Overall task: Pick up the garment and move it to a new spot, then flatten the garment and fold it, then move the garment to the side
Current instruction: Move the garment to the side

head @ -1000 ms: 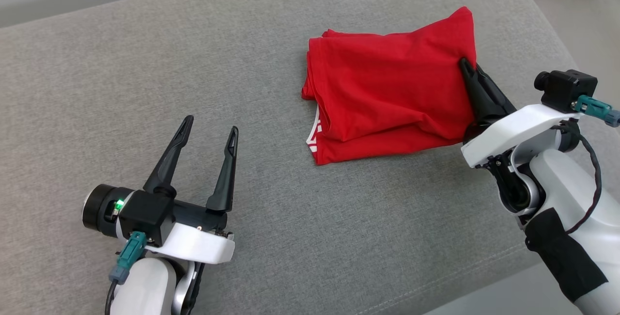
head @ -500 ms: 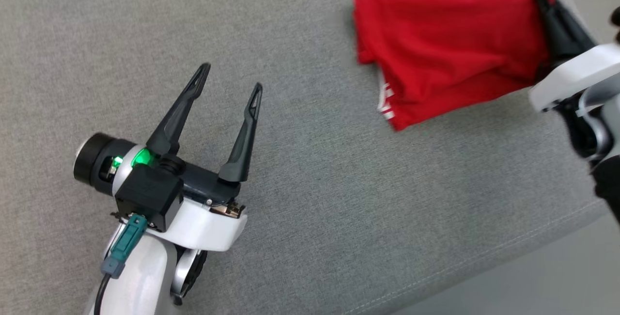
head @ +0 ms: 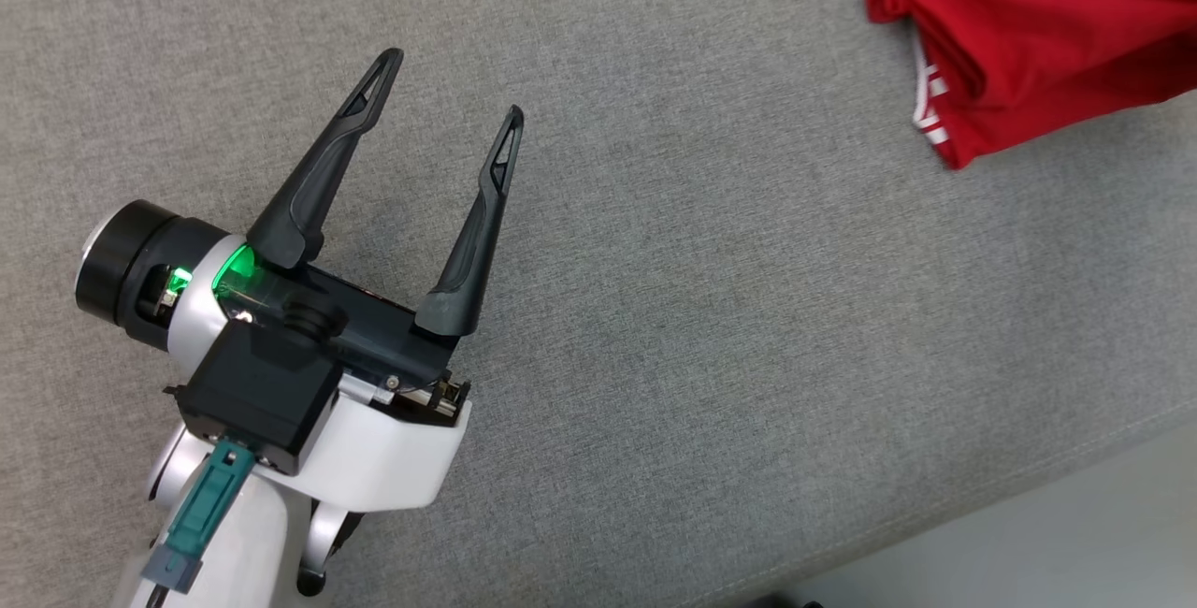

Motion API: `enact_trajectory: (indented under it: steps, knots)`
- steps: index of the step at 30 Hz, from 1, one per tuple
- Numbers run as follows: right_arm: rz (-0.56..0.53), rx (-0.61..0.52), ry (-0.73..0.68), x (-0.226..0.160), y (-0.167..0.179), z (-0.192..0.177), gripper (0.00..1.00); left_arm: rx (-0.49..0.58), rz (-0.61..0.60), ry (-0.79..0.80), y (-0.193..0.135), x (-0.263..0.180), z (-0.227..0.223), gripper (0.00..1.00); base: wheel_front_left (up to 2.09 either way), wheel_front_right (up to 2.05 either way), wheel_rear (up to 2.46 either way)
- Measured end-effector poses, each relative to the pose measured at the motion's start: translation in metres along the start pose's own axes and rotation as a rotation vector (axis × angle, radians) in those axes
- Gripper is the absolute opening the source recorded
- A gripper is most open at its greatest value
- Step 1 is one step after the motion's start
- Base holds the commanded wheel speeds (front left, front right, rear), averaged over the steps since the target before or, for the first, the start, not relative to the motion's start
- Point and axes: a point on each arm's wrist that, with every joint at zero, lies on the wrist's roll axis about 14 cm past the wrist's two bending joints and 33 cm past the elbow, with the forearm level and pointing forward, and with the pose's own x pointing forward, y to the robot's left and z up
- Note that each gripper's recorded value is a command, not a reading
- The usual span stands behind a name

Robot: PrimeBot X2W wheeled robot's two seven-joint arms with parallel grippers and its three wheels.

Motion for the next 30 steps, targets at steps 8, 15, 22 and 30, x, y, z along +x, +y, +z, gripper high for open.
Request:
enact_trajectory:
  steps: [8,15,22,30]
  knots:
    - [-0.055,-0.097,0.015,0.007,-0.017,-0.008,0.00,0.010,0.005,-0.003,0.007,0.002,-0.002,1.00,0.00,0.00,0.00]
    - [-0.089,-0.177,0.049,0.014,-0.021,-0.021,0.49,0.016,0.007,-0.008,0.011,0.003,-0.001,1.00,0.00,0.00,0.00]
    - [-0.131,-0.232,0.024,0.021,-0.022,-0.017,1.00,0.031,0.031,0.003,0.019,-0.002,-0.002,1.00,0.00,0.00,0.00]
    - [-0.112,-0.135,-0.039,0.024,0.008,-0.003,1.00,0.032,0.061,-0.011,0.021,-0.005,0.008,1.00,0.00,0.00,0.00]
